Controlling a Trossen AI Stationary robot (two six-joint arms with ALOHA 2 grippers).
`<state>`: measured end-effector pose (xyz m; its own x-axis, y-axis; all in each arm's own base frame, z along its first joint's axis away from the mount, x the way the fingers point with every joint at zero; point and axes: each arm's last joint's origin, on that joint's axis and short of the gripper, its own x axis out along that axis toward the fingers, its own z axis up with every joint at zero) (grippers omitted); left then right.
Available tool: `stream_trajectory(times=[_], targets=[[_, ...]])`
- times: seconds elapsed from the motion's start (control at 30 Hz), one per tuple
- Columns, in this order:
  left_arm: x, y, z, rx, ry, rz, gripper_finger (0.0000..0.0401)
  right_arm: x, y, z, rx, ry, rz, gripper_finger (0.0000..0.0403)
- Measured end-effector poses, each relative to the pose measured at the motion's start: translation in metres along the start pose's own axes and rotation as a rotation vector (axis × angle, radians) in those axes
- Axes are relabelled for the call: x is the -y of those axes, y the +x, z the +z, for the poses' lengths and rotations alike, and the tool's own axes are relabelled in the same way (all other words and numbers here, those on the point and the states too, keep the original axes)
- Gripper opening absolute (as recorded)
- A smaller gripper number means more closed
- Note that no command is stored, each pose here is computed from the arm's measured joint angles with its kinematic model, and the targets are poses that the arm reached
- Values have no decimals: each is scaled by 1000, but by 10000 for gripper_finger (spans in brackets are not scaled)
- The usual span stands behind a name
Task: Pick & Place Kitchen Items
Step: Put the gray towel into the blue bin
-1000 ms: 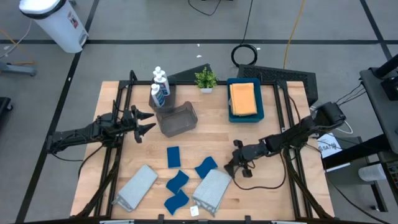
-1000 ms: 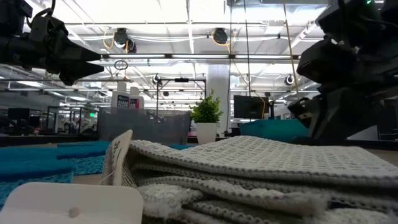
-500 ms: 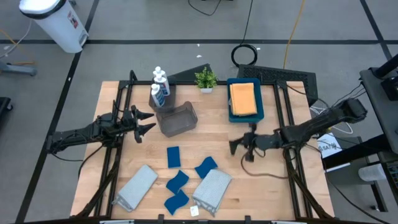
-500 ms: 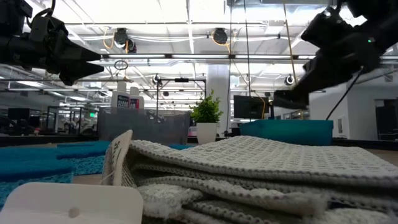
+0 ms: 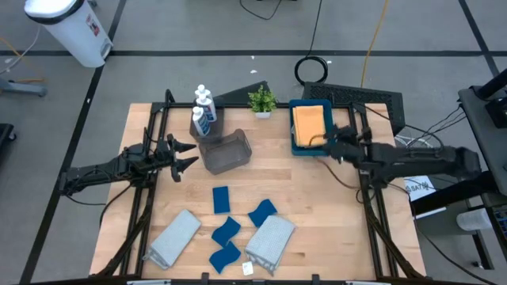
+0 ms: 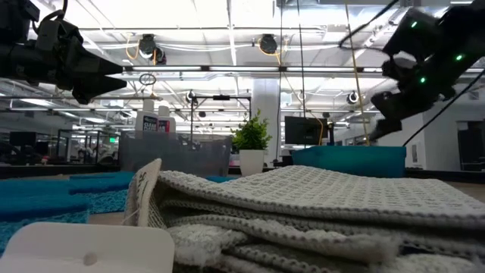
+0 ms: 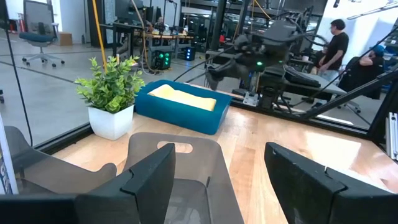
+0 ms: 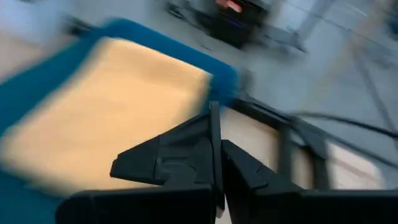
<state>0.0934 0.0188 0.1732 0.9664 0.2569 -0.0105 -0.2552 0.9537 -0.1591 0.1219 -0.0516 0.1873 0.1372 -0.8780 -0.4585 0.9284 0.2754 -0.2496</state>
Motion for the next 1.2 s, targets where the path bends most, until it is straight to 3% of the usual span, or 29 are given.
stream_trajectory(times=[0.3,0.57,0.9,1.2], targets=[[0,0,0,0,0,0,251,45,47,-12,-158,42,-450,0],[0,0,0,0,0,0,251,75,73,-53,-285,65,-621,0],[0,0,0,0,0,0,251,82,80,-57,-311,58,-547,38],[0,0,0,0,0,0,251,83,78,-54,-280,73,-549,139]])
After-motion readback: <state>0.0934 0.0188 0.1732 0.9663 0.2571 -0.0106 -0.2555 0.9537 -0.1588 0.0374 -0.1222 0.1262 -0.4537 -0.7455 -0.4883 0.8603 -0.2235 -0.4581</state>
